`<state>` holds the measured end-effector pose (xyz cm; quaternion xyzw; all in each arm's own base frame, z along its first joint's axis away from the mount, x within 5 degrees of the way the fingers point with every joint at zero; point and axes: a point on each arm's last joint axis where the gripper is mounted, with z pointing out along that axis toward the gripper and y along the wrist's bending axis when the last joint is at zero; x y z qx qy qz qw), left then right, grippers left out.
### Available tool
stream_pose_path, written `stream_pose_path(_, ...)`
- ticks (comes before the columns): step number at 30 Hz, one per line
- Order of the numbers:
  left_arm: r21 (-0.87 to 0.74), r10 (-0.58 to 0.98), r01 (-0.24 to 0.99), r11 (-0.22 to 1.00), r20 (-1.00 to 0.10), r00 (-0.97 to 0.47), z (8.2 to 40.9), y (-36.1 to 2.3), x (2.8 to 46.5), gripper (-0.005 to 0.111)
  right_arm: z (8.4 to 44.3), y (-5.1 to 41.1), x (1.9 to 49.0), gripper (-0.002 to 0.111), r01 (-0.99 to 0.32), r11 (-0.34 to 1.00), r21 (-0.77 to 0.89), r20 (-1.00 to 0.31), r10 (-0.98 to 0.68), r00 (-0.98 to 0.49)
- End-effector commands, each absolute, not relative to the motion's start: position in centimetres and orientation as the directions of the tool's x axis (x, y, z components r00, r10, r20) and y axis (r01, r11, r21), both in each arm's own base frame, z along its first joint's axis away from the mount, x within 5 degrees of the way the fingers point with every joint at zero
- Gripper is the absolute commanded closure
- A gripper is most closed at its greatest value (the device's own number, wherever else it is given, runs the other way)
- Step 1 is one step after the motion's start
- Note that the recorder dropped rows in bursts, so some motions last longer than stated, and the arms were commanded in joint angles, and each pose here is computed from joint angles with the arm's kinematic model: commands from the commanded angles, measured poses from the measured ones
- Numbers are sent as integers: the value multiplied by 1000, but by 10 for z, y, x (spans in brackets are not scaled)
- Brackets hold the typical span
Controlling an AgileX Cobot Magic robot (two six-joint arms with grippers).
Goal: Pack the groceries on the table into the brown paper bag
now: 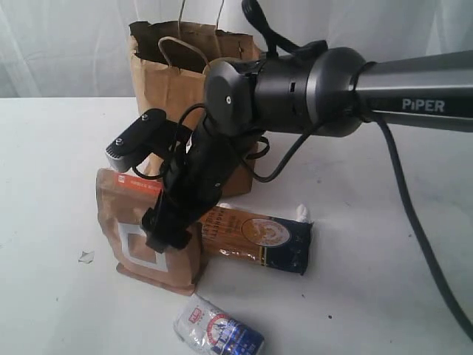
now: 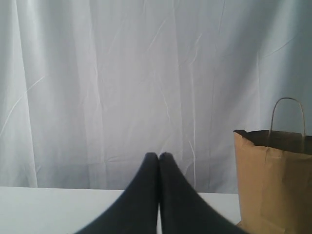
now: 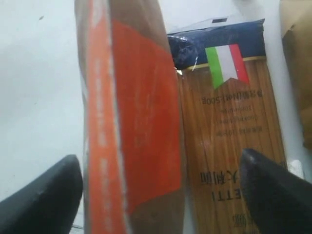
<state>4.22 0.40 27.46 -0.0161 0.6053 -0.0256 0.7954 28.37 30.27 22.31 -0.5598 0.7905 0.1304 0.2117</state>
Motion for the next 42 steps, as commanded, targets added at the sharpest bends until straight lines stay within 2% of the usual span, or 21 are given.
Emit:
stream_pose_path(1, -30, -38, 34, 999, -963, 268, 273, 3, 42, 107, 218, 305, 285, 36, -942, 334, -31, -478, -833, -279)
stream_pose_path(5, -30, -38, 34, 999, -963, 268, 273, 3, 42, 107, 217, 305, 285, 56, -941, 337, -28, -481, -830, -283)
stream_pose_path(10, -30, -38, 34, 999, -963, 268, 273, 3, 42, 107, 220, 305, 283, 88, -938, 345, -14, -489, -821, -295)
stream_pose_path(15, -20, -38, 68, 997, -964, 264, 273, -1, 42, 107, 231, 305, 280, 108, -926, 377, 29, -520, -785, -336)
stream_pose_path(24, 11, -36, 184, 983, -967, 251, 272, -11, 41, 107, 267, 298, 272, 108, -926, 377, -7, -590, -750, -300)
stream_pose_path(34, 44, 5, 147, 988, -966, 260, 272, -9, 41, 107, 305, 289, 263, 108, -920, 390, -47, -675, -691, -258)
stream_pose_path(42, 46, 6, 147, 988, -966, 260, 272, -9, 41, 107, 350, 286, 249, 108, -895, 441, 74, -822, -481, -305)
